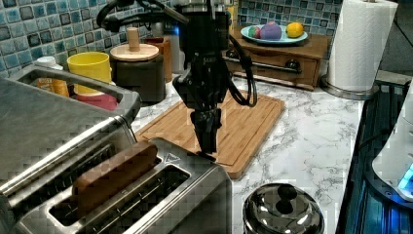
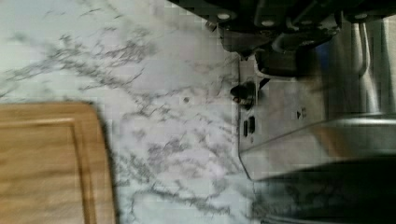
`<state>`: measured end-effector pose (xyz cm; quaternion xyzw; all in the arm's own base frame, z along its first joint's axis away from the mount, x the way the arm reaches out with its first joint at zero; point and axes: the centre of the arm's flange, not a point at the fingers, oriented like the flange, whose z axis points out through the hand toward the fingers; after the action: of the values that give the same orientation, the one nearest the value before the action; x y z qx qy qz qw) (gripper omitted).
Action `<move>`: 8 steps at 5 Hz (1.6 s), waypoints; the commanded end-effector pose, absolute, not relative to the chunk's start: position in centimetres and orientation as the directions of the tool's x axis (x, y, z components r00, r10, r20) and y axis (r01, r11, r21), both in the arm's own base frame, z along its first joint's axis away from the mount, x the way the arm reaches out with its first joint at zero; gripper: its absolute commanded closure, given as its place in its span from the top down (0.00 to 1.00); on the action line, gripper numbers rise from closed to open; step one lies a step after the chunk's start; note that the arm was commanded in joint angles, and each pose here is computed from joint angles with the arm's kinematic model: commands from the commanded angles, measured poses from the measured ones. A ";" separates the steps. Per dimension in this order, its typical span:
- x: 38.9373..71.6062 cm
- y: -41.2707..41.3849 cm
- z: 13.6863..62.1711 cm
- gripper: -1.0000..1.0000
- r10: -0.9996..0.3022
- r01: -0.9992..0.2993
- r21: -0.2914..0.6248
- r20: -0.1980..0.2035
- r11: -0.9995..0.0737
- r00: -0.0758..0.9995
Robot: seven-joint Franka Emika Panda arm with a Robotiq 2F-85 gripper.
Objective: Turn on the toaster.
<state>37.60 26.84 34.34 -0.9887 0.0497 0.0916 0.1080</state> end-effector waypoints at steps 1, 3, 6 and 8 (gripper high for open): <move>37.5 30.3 39.2 0.00 0.023 -0.022 -0.338 -0.127 -0.941 0.992; 35.4 33.2 33.9 0.00 0.092 0.042 -0.224 -0.219 -0.974 0.971; 34.8 29.6 21.5 0.00 -0.140 -0.147 -0.014 -0.222 -0.989 0.965; 34.6 29.7 22.9 0.00 -0.142 -0.143 0.007 -0.198 -0.990 0.970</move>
<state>37.01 31.22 29.93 -0.9936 0.0628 0.0875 0.0326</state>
